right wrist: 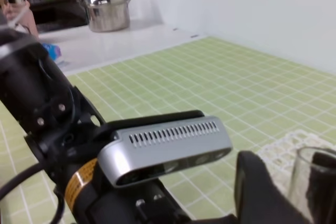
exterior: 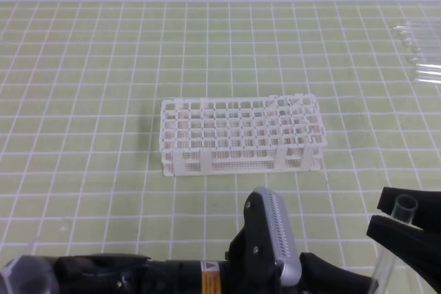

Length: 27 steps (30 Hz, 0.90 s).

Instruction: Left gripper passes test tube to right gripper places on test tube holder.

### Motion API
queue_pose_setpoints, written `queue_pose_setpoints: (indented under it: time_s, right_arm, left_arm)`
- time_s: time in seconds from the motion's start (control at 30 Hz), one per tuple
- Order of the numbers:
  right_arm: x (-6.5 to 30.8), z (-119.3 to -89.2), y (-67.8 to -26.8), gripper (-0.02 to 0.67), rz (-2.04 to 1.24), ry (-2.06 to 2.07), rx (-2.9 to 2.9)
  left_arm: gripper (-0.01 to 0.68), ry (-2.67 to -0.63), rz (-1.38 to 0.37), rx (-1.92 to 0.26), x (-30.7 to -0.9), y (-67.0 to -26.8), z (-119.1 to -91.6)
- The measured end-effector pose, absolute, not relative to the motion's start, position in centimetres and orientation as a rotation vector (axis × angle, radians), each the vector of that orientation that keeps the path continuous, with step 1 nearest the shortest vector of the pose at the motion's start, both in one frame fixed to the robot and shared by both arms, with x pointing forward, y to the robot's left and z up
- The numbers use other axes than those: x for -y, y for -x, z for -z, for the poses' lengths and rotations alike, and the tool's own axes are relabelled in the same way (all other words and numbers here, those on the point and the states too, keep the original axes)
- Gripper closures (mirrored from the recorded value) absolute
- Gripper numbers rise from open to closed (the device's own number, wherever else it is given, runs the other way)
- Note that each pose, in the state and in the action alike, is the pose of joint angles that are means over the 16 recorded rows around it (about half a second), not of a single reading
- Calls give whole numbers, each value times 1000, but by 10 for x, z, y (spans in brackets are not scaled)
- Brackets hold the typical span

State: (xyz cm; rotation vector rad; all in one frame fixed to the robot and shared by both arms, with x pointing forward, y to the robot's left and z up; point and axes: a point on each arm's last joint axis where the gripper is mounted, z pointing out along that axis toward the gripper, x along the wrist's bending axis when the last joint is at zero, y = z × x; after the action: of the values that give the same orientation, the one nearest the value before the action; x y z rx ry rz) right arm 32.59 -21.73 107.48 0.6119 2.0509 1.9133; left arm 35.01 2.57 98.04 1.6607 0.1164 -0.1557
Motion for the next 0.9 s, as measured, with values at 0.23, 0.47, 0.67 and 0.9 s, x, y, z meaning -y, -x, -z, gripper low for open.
queue_pose_setpoints:
  time_s: [0.23,0.47,0.67,0.9]
  right_arm:
    - [218,-1073,-326,633,-1882,-608,-2070]
    - [218,-1071,-326,636,-1862,-604,-2086]
    - [218,-1070,-326,637,-1850,-601,-2097]
    - [218,-1070,-326,637,-1844,-598,-2103]
  left_arm:
    - [669,-1677,147,-124,-26,-351,-979]
    - [669,-1688,142,-126,-26,-351,-978]
    - [669,-1701,141,-142,-26,-352,-977]
    - [661,-1717,150,-167,-26,-352,-975]
